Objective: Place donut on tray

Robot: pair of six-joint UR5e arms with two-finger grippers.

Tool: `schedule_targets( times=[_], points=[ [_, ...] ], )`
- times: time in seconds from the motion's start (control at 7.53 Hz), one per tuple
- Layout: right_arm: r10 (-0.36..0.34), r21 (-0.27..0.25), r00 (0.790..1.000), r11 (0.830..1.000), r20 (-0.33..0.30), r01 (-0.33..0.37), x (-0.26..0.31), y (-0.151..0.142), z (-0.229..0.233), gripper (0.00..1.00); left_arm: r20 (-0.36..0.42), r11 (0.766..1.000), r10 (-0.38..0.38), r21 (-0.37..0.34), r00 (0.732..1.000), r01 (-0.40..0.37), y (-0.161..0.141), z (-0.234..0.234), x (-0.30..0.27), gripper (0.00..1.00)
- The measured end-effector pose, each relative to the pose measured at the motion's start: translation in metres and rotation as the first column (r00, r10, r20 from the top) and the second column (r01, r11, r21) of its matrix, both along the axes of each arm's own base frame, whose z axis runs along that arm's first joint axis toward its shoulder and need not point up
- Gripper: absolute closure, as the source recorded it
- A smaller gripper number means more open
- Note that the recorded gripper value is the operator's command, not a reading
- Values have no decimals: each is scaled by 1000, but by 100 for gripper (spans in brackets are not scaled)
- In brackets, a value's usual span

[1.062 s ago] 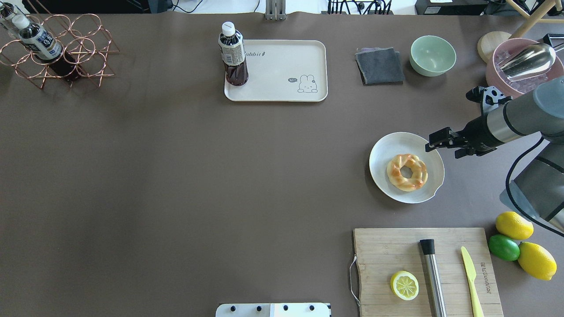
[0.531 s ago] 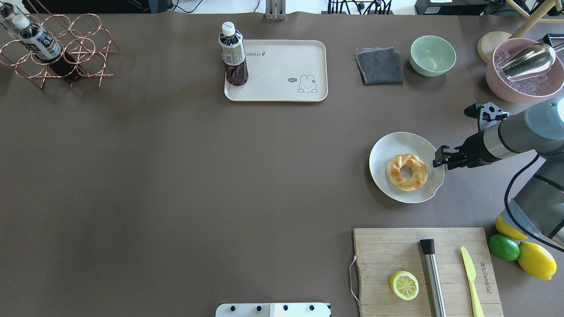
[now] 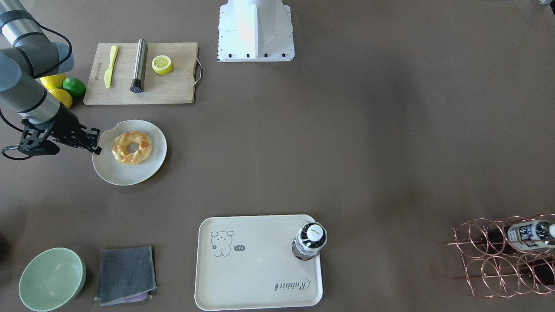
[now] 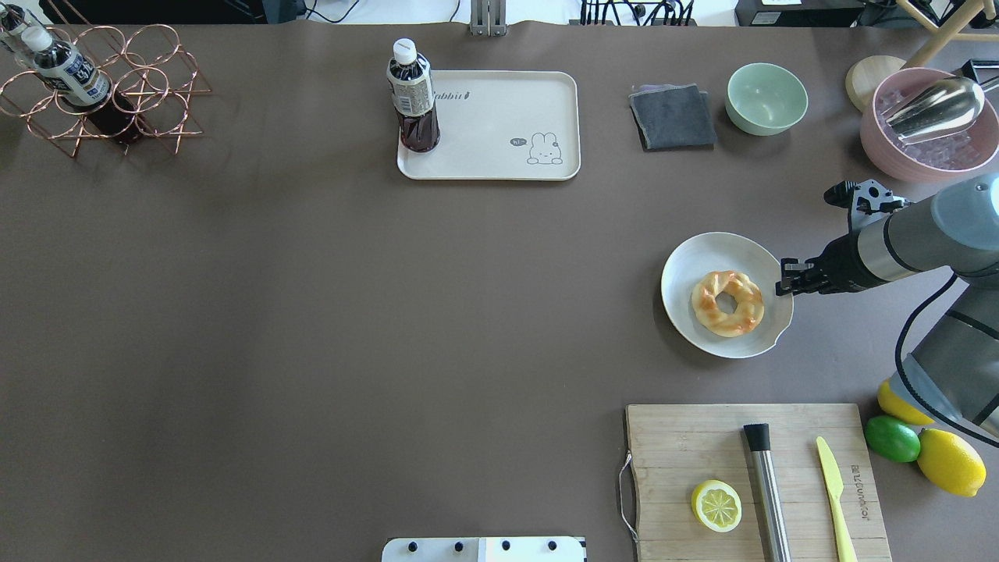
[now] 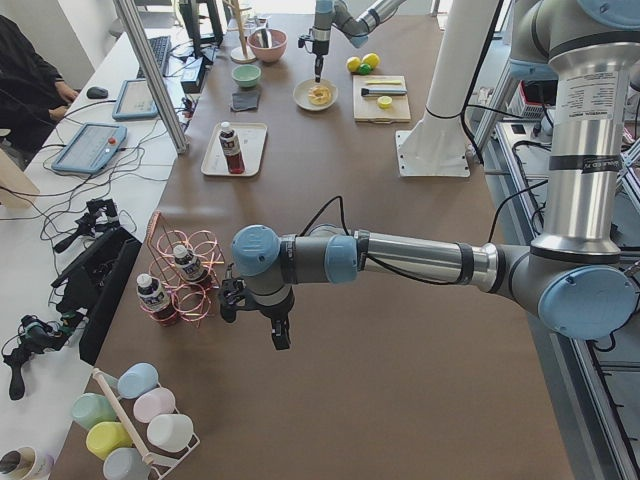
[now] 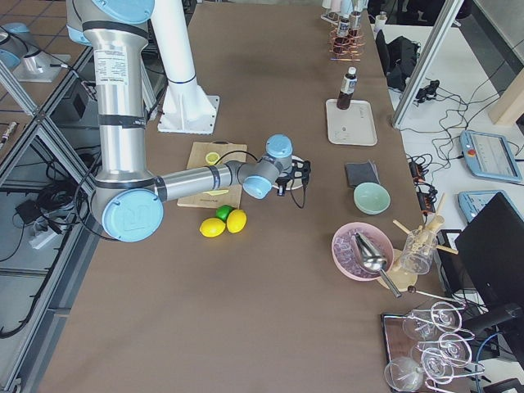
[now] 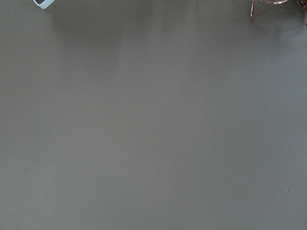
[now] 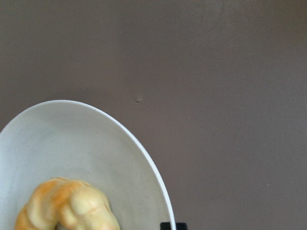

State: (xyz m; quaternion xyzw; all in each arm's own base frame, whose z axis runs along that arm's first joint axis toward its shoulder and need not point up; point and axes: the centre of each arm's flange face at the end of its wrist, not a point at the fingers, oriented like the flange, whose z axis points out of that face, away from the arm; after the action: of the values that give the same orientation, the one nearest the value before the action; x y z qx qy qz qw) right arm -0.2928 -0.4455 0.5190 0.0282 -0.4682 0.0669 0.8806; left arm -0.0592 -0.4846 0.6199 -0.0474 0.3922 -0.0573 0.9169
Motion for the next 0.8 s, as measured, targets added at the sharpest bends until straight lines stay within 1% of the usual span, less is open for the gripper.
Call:
schedule_targets(
  times=[0.13, 0.4, 0.53, 0.66, 0.8],
  points=[
    [4, -7, 999, 1000, 32, -4, 11, 1, -13, 100, 0, 1000, 0, 2, 1000, 0, -1, -1, 0, 2],
    [25, -32, 995, 999, 97, -22, 50, -12, -31, 100, 0, 1000, 0, 5, 1000, 0, -2, -2, 0, 2],
    [36, -43, 992, 999, 120, -31, 67, -19, -35, 100, 0, 1000, 0, 4, 1000, 0, -2, -2, 0, 2],
    [49, -48, 990, 998, 131, -43, 77, -24, -39, 100, 0, 1000, -1, 3, 1000, 1, -1, -2, 0, 2],
    [71, -63, 988, 996, 139, -63, 83, -28, -42, 100, 0, 1000, -1, 2, 1000, 1, -1, -1, 0, 2]
  ],
)
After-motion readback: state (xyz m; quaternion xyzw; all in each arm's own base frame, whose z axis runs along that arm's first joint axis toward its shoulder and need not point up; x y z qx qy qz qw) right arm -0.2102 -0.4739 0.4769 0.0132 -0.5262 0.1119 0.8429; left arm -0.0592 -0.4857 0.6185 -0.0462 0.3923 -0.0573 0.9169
